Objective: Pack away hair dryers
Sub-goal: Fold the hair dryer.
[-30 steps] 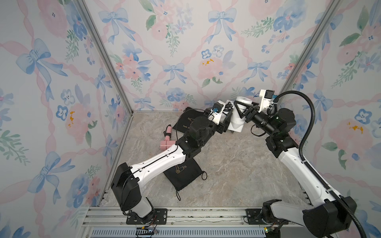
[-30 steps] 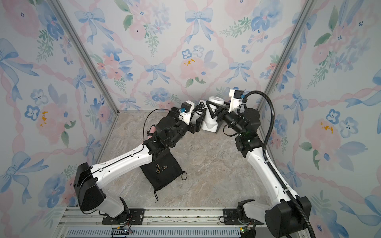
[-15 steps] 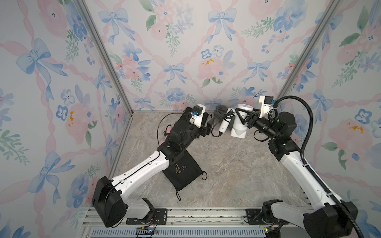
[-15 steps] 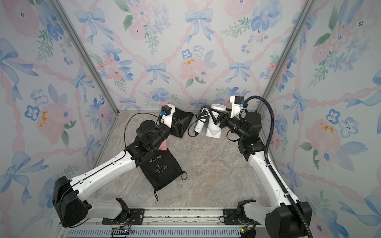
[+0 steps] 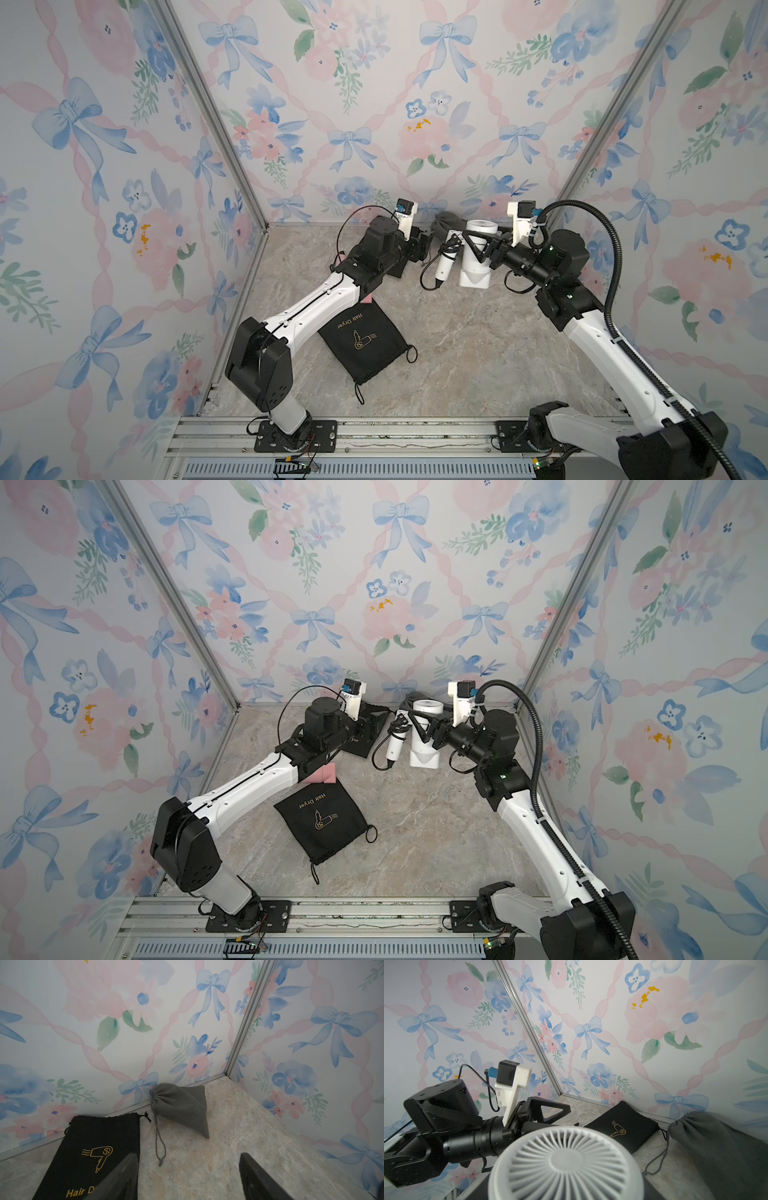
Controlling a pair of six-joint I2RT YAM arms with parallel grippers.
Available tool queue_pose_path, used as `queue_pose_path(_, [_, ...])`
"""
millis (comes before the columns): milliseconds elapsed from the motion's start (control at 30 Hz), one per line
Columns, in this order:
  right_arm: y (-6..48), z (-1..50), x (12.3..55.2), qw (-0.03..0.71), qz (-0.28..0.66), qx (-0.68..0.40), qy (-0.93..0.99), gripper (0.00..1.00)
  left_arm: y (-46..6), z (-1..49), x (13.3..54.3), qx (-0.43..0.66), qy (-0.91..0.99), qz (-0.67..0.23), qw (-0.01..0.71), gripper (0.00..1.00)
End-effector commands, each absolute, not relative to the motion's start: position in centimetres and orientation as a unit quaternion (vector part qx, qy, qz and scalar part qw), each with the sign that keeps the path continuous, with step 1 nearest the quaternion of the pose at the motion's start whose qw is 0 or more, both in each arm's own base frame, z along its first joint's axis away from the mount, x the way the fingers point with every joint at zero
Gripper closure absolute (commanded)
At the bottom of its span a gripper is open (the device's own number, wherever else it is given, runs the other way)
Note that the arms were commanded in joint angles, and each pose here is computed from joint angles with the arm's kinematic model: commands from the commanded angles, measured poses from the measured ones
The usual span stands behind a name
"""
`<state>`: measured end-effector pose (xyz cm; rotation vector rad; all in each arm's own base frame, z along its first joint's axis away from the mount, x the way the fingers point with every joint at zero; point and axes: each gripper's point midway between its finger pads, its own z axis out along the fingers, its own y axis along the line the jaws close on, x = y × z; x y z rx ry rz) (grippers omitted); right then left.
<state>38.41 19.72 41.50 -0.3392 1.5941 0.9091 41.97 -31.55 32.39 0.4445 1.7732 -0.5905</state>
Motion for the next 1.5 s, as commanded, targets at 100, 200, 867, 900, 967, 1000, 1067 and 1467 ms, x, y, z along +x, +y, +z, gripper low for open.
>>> queue_pose_path(100, [20.1,44.4,39.0,0.633,0.381,-0.149,0.657,0.67,-33.8,32.4,40.0,0.204,0.753,-0.291,0.554,0.22])
queue_pose_path(200, [20.3,44.3,39.3,0.637,0.370,-0.151,0.659,0.67,-34.4,32.1,39.4,0.205,0.755,-0.301,0.546,0.22])
queue_pose_path(867, [20.7,44.2,41.1,0.659,0.393,-0.097,0.634,0.68,-38.1,31.9,37.3,0.230,0.748,-0.331,0.527,0.23])
queue_pose_path(900, [20.8,44.1,41.1,0.658,0.394,-0.096,0.634,0.68,-38.2,32.0,37.3,0.230,0.747,-0.332,0.527,0.23])
queue_pose_path(967, [21.0,43.9,41.3,0.658,0.396,-0.094,0.634,0.68,-38.5,32.2,37.2,0.231,0.746,-0.336,0.527,0.23])
queue_pose_path(1000, [21.2,43.8,41.4,0.657,0.397,-0.093,0.634,0.68,-38.7,32.1,37.1,0.233,0.746,-0.336,0.526,0.23])
queue_pose_path(1067, [21.4,43.8,41.5,0.657,0.397,-0.093,0.634,0.68,-39.0,32.1,37.1,0.235,0.745,-0.337,0.526,0.23])
queue_pose_path(1467, [21.8,43.4,41.9,0.658,0.397,-0.091,0.633,0.68,-39.7,32.3,36.9,0.240,0.741,-0.342,0.526,0.24])
